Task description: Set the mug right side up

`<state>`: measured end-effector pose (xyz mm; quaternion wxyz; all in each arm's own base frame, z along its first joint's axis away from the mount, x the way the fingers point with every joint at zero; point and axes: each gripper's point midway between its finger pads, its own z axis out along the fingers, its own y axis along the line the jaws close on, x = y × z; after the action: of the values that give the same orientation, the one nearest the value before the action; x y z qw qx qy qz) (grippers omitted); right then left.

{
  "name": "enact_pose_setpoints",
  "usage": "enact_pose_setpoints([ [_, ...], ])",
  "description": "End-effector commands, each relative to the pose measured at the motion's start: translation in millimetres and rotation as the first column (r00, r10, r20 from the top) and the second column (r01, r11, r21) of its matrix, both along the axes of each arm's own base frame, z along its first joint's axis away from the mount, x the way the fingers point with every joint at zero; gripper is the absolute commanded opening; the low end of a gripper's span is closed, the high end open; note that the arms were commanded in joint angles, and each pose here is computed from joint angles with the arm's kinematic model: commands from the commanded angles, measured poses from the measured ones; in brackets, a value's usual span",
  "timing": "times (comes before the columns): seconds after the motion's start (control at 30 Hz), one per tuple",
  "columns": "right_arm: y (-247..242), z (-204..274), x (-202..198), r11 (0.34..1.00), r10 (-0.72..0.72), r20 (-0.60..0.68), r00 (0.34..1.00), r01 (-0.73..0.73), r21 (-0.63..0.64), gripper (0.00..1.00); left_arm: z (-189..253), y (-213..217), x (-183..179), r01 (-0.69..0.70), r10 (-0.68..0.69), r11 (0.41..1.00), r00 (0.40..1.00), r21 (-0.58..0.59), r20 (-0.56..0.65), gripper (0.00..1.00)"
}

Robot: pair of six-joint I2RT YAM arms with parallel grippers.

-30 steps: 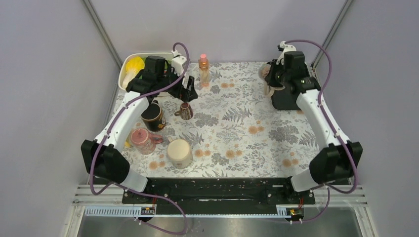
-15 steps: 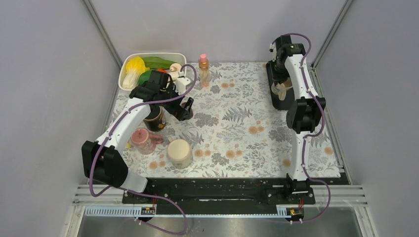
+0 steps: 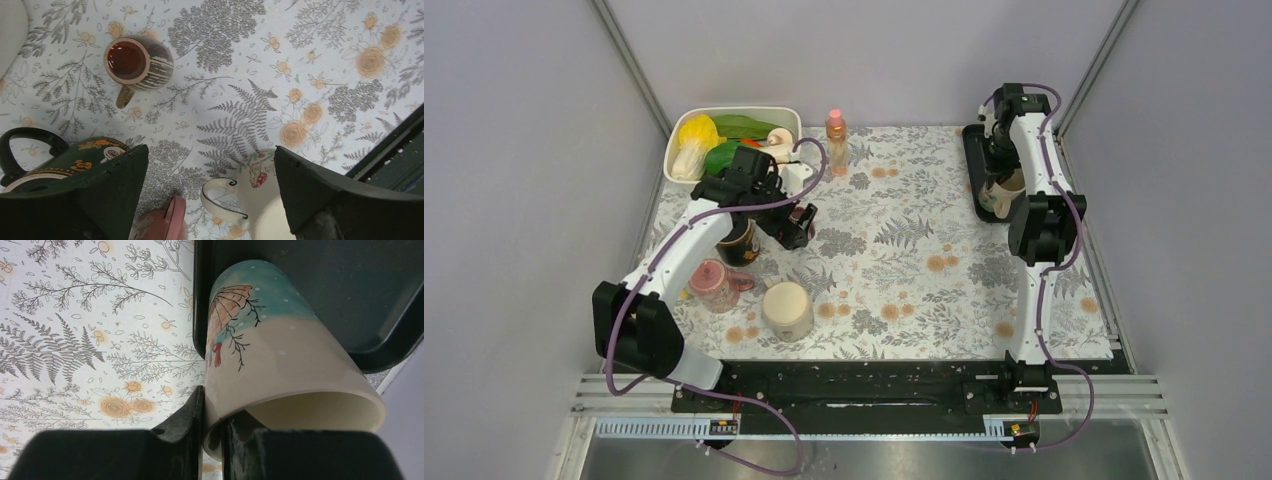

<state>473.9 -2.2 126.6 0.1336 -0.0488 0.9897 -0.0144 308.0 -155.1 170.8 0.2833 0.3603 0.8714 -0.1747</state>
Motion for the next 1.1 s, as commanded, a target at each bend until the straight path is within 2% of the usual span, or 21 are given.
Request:
enact_pose_setpoints([
  [0.0,4,9,12,0.999,0.044,0.053,0.998,-0.044,-0.002,0.18,-8,9,35,-0.097,0.091,0.992,0.992,0.076,0.086,0.99],
  [0.1,5,6,12,0.999,0.050,0.049,0.998,-0.050,0.002,0.25,-22,21,58,-0.147,0.126,0.976,0.983,0.160,0.130,0.98],
  [0.27,8,18,13,0.998,0.056,0.082,0.995,-0.058,0.018,0.44,-46,32,81,-0.137,0.110,0.960,0.987,0.245,0.119,0.85],
  [0.33,9,28,13,0.998,0.055,0.104,0.993,-0.057,0.022,0.55,-52,31,86,-0.112,0.087,0.965,0.990,0.236,0.115,0.88],
  [0.47,15,58,9,0.997,0.047,0.171,0.984,-0.057,0.051,0.70,-57,24,90,-0.063,0.038,0.974,0.992,0.218,0.117,0.98],
  [0.67,25,93,-5,0.994,0.040,0.274,0.961,-0.066,0.087,0.94,-58,5,109,-0.028,0.011,0.988,0.994,0.152,0.113,0.99],
  [0.9,32,106,-26,0.992,0.035,0.336,0.941,-0.073,0.100,0.96,-78,-2,124,-0.010,0.006,0.986,1.000,0.169,0.024,0.99],
  [1.0,37,110,-31,0.989,0.035,0.373,0.927,-0.087,0.122,0.96,-86,1,128,-0.022,0.020,0.981,1.000,0.192,0.011,0.94],
  [1.07,41,114,-35,0.985,0.035,0.395,0.918,-0.097,0.139,0.96,-90,0,127,-0.017,0.021,0.980,1.000,0.196,-0.017,0.86],
])
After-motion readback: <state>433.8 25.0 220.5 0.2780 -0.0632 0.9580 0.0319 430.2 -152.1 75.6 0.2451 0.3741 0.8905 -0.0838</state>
